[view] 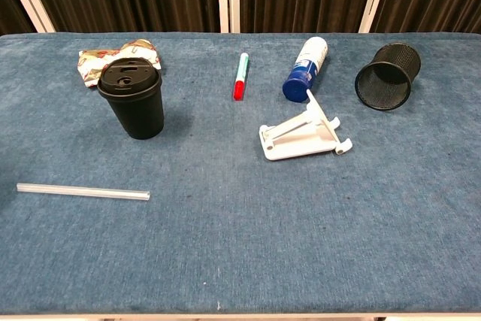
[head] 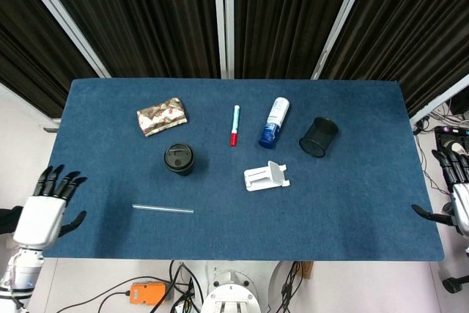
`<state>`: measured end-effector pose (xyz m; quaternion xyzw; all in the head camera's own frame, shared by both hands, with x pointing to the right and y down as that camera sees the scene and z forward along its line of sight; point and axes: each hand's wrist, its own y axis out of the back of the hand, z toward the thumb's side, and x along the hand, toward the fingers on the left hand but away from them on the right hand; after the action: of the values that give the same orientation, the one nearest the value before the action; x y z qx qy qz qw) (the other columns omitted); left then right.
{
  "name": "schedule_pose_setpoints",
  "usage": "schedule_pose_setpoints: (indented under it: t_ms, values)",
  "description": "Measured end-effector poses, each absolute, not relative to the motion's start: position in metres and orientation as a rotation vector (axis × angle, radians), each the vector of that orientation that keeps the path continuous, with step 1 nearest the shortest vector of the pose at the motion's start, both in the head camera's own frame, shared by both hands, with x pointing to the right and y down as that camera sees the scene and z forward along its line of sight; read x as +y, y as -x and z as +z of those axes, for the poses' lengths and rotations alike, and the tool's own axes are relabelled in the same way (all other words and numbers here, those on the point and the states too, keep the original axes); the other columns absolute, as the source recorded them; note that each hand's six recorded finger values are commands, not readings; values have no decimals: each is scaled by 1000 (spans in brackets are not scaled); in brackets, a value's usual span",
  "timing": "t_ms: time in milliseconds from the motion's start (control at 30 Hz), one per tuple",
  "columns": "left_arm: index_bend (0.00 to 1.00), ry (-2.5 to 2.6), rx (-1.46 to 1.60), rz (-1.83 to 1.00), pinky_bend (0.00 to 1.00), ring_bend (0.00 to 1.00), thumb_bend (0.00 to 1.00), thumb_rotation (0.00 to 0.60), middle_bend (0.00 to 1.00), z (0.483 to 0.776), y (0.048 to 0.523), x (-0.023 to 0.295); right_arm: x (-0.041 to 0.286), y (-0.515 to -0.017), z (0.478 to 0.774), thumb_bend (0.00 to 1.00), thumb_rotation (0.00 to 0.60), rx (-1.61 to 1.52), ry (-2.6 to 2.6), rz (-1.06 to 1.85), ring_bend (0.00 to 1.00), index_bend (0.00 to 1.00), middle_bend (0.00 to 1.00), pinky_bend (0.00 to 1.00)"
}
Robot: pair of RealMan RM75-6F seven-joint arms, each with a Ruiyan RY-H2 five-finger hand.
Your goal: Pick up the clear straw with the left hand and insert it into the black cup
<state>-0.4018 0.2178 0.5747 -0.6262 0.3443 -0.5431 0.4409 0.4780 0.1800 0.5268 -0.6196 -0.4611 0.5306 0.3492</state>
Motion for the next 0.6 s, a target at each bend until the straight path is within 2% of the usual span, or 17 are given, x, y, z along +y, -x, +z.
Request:
schedule_pose_setpoints:
  t_ms: [600]
  values:
    - [411,1724,481,-1227,0,66,238,600,253,660,268,223,181,-480,533,128,600,-1189,1614,1405,0,0,58,23]
